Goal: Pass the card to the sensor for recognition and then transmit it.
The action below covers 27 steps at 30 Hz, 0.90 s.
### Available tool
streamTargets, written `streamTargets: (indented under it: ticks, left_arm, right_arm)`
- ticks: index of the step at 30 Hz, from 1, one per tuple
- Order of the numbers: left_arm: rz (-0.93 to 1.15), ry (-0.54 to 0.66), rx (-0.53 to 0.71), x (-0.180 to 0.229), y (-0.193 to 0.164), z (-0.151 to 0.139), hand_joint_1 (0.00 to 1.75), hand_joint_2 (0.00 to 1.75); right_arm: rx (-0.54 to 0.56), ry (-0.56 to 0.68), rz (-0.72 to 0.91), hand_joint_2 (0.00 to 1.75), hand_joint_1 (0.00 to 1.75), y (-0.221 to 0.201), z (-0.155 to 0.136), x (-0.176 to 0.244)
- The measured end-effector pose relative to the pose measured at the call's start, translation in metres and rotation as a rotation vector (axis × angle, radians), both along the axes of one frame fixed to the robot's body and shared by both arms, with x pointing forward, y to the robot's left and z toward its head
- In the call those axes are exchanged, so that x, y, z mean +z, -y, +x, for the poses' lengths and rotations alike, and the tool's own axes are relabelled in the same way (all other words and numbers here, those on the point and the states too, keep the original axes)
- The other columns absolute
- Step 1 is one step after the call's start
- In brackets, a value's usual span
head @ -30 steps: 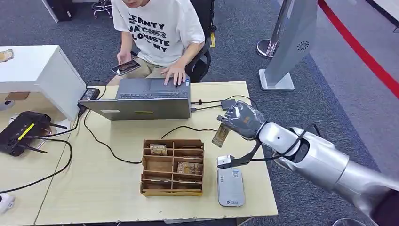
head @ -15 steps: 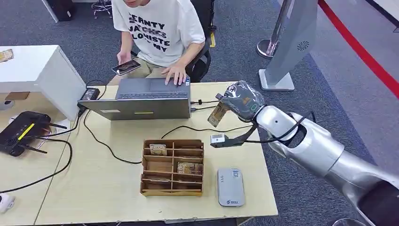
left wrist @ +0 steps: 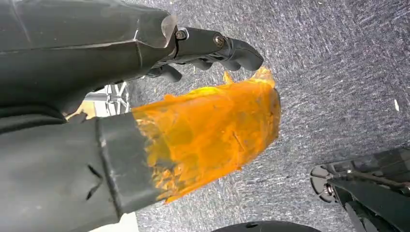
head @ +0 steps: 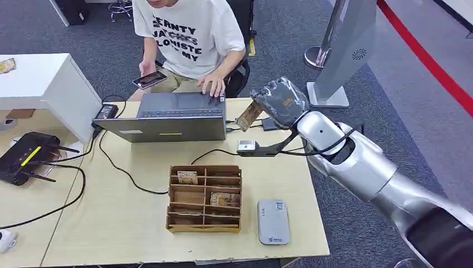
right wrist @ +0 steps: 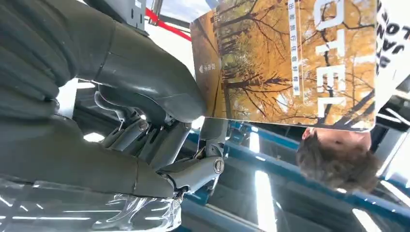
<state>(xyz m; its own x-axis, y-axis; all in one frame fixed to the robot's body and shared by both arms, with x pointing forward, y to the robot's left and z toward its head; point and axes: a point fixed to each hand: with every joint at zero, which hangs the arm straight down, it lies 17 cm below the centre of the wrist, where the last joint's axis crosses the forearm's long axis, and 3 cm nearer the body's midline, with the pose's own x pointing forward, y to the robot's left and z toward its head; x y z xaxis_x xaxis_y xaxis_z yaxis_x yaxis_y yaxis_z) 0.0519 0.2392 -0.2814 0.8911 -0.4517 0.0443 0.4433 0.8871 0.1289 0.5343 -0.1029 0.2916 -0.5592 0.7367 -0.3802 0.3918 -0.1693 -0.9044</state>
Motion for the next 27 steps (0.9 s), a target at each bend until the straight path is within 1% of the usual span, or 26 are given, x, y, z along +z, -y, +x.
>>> streamTargets:
  ticks: [5,15,21,27]
  left_arm:
    - [0.000,0.000,-0.005,0.000,0.000,0.000,0.00,0.00]
    - [0.001,0.002,-0.015,0.000,0.000,0.001,0.00,0.00]
    - [0.000,0.013,-0.036,0.001,0.002,0.010,0.00,0.00]
    - [-0.006,0.016,-0.060,0.002,0.006,0.013,0.00,0.00]
  right_arm:
    - [0.000,0.019,0.055,1.75,1.75,-0.009,0.002,0.015]
    - [0.005,0.035,0.101,1.75,1.75,-0.021,0.002,0.028]
    - [0.006,0.066,0.150,1.75,1.75,-0.035,0.005,0.042]
    - [-0.006,0.093,0.179,1.75,1.75,-0.042,0.008,0.047]
